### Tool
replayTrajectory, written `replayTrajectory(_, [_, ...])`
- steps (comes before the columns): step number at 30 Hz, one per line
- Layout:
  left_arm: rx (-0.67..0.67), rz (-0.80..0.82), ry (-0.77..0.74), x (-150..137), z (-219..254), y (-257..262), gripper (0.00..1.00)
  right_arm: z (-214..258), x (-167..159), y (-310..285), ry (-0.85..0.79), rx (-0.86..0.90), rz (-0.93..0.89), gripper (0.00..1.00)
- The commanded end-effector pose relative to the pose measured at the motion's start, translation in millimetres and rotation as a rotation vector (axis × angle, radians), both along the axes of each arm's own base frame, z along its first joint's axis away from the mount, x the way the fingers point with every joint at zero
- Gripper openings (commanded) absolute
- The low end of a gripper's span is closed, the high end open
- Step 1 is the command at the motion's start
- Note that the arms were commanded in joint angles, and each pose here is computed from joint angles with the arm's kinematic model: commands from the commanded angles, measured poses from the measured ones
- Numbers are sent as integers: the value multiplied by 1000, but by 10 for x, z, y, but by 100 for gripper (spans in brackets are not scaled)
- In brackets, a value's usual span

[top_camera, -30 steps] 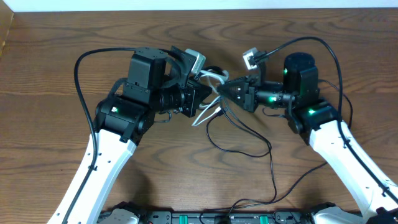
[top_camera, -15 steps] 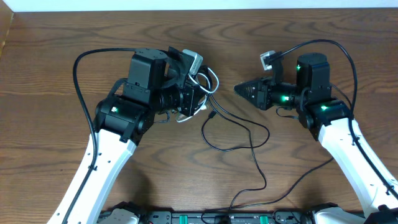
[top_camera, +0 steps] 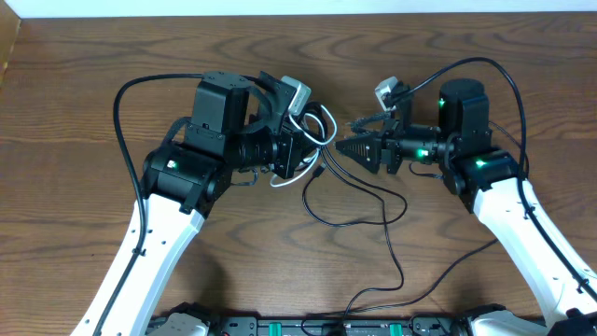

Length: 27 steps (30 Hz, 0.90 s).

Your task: Untangle cables

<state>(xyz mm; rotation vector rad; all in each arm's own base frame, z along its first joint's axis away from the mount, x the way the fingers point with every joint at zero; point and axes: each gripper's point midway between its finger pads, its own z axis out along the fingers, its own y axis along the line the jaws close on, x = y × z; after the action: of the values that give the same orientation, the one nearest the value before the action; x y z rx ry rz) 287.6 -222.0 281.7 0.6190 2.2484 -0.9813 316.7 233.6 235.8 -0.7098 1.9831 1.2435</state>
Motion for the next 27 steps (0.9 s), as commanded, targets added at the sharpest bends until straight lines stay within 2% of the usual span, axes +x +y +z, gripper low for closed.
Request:
replayTrajectory(1, [-48,-49,-2,-70,108,-65,8,66,-54,87,-51,11,46,65])
replayTrajectory(8, [-52,-54,0,-77,114,-71,8,154,-92,206,-110,27,81,63])
replayTrajectory(11, [-72,-77,7,-116,138,-100,8,182,-132,275,-148,29,108,58])
replayTrajectory(12, [-77,-84,9,-128,145,-107,8,185,-138,284,-159,27,113,51])
replayTrajectory(16, [-78,-84,8,-126,146,-107,8,186,-135,288,-166,25,113,4])
replayTrajectory(17, [-78,-84,6,-124,150,-109,8,186,-135,288,-166,25,113,1])
replayTrajectory(25, [-75,-80,5,-118,145,-103,8,182,-135,286,-163,24,112,1])
replayTrajectory(27, [-39,-38,-6,-49,99,-50,8,160,-146,282,-149,20,112,1])
